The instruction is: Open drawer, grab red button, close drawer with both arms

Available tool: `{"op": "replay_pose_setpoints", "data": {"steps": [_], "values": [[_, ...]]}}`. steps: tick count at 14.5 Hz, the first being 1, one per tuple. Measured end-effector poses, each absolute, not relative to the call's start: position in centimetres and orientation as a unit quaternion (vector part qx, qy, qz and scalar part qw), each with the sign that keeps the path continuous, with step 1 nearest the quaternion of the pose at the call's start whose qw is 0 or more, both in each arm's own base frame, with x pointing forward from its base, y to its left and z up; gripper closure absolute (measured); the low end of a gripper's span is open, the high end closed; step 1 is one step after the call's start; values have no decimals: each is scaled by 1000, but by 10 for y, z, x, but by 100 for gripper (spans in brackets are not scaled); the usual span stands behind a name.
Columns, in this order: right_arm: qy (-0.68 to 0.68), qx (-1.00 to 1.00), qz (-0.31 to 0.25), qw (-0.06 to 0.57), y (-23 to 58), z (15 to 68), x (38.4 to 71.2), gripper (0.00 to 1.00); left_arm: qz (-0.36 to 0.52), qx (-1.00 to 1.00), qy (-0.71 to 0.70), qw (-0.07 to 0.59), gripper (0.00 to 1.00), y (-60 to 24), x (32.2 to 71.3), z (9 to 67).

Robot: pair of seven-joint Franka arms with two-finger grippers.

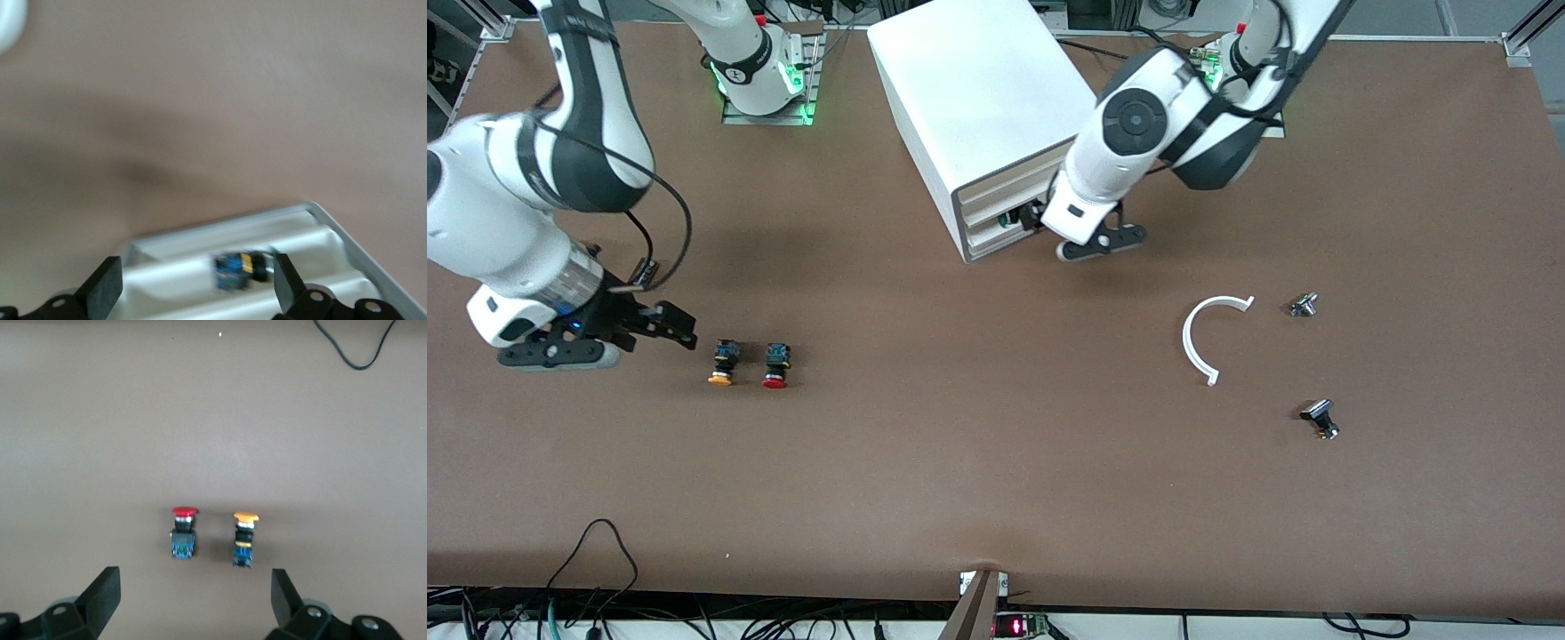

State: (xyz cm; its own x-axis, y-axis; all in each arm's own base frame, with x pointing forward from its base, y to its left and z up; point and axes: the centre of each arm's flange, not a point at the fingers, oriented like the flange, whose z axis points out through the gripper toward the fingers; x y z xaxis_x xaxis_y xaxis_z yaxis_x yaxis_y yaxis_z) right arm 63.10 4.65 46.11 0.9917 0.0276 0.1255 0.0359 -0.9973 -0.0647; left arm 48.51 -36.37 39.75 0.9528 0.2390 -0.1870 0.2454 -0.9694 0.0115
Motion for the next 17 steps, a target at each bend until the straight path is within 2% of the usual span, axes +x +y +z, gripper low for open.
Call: {"op": "replay_pose_setpoints", "data": {"steps": [3, 5, 11, 14, 17], "values": [[2, -999, -28, 29, 50, 508, 623, 0, -76, 991, 94, -58, 0, -316, 517, 450], [19, -1000, -18, 18, 53, 538, 619, 0, -79, 992, 69, -71, 0, -284, 534, 489], [23, -999, -30, 4, 71, 619, 579, 0, -70, 996, -55, -17, 0, -130, 586, 545], [49, -998, -28, 6, 70, 640, 561, 0, -55, 995, -86, -4, 0, -59, 583, 571], [57, -998, -26, 6, 67, 650, 552, 0, -42, 996, -76, 7, 0, -27, 565, 582]]}}
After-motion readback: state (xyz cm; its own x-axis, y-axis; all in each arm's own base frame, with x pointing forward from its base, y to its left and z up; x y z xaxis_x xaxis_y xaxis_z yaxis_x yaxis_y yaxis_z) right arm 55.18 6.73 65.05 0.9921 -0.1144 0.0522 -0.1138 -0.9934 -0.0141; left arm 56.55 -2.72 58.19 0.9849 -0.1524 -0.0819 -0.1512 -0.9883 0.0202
